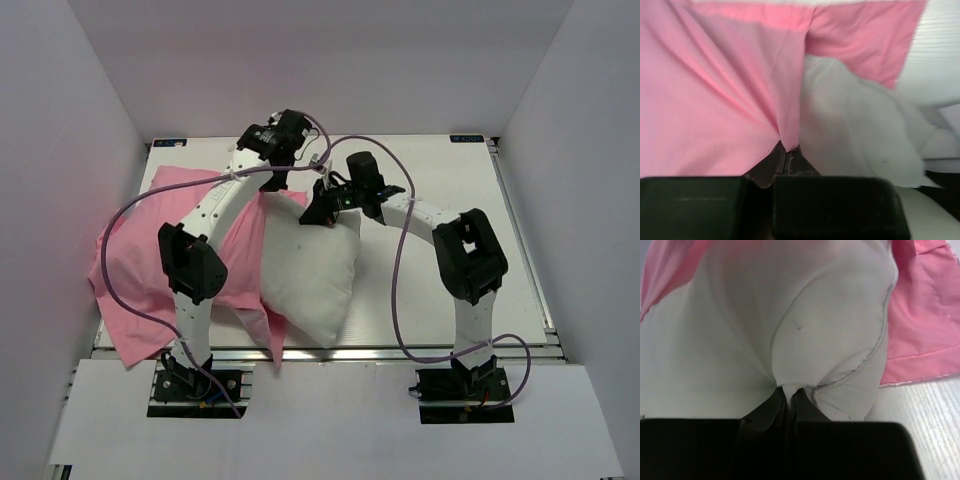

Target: Put the pillow into the pillowcase

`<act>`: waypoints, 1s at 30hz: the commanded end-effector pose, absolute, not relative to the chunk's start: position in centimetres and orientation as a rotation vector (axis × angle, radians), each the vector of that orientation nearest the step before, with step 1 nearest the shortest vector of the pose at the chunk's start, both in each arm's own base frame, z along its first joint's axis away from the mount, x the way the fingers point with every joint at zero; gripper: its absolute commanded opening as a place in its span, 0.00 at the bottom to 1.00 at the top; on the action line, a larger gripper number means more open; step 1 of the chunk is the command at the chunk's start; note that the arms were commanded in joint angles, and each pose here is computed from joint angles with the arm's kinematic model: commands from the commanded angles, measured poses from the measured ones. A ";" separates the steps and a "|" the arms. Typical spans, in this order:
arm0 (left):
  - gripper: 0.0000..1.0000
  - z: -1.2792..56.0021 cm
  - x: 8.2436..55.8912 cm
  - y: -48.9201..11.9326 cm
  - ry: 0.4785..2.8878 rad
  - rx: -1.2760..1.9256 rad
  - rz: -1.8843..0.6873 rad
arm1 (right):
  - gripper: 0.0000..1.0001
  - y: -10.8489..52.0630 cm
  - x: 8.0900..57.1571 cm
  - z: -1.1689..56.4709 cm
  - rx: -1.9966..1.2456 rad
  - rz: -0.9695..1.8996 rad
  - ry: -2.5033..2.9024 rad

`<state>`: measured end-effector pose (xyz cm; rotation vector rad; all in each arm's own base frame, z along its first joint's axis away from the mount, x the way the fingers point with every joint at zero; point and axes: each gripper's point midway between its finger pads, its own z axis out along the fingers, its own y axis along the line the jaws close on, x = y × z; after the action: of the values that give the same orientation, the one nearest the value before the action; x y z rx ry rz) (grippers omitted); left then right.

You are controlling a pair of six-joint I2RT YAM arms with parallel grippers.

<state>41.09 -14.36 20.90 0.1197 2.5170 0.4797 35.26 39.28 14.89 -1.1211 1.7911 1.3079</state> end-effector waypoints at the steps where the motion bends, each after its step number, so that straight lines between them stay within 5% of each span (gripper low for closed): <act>1: 0.00 27.8 42.4 -18.6 2.327 0.186 0.147 | 0.00 40.0 31.3 17.5 -1.236 1.368 1.667; 6: 0.00 35.5 39.5 -25.0 2.091 0.311 -0.093 | 0.00 37.4 31.0 25.7 -1.023 1.125 1.465; 15: 0.00 47.7 26.3 -35.4 1.705 0.633 -0.713 | 0.00 30.6 24.6 37.6 -0.675 0.767 1.143; 24: 0.00 46.9 18.1 -32.3 1.657 0.601 -0.965 | 0.00 21.2 33.3 24.9 0.052 0.282 1.580; 30: 0.00 34.5 15.6 -32.7 1.926 0.621 -1.043 | 0.00 18.1 34.8 18.1 0.472 0.216 1.652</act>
<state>20.68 -30.86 32.46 0.5975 1.9711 -0.7118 32.79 23.60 16.69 0.0302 1.7934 0.3339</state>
